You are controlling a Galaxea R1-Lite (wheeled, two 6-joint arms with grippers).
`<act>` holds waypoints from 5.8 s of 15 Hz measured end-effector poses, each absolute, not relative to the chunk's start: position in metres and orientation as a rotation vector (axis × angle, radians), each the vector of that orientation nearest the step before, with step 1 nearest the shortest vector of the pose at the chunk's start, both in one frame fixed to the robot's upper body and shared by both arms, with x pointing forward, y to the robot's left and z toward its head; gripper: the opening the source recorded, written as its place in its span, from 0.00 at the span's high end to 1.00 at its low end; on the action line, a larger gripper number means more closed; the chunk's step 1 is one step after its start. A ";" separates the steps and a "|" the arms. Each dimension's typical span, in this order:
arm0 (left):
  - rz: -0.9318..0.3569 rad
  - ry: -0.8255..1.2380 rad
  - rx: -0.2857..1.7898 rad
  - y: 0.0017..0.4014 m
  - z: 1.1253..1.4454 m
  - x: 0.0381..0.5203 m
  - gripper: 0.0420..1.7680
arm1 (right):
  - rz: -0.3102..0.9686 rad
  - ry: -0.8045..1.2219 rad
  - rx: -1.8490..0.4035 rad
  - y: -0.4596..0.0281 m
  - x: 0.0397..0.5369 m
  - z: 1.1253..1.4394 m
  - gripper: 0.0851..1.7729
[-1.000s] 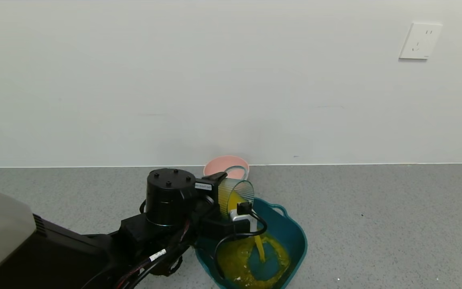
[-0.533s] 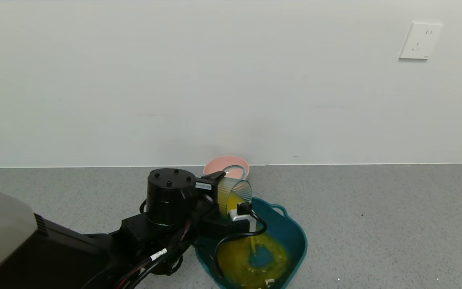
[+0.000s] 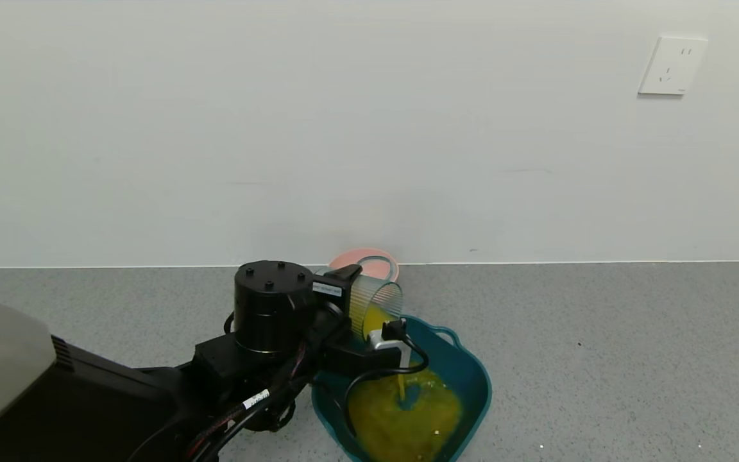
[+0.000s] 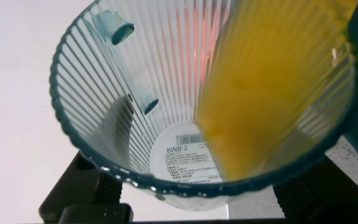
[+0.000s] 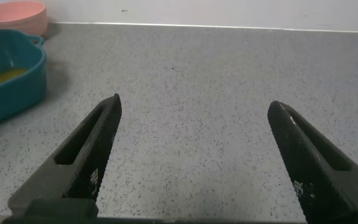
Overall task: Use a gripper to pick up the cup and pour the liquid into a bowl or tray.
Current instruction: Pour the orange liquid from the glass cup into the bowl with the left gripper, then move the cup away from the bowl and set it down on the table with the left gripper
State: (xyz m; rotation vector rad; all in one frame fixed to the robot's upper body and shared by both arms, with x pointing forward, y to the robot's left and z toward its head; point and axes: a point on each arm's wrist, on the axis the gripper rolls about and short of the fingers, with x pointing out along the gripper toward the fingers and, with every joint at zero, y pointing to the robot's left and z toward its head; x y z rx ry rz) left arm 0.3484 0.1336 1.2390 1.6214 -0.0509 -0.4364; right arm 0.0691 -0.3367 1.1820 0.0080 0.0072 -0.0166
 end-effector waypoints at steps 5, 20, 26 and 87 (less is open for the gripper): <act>-0.426 -0.076 1.674 0.133 1.242 0.350 0.26 | -0.017 0.007 0.008 -0.337 0.069 1.182 0.04; -0.409 -0.141 1.854 0.130 1.249 0.351 0.26 | -0.017 0.007 0.008 -0.337 0.069 1.182 0.04; -0.410 -0.160 1.912 0.125 1.250 0.343 0.26 | -0.017 0.007 0.008 -0.337 0.069 1.182 0.04; -0.036 0.119 0.111 0.267 1.272 0.412 0.26 | -0.017 0.007 0.008 -0.337 0.069 1.182 0.04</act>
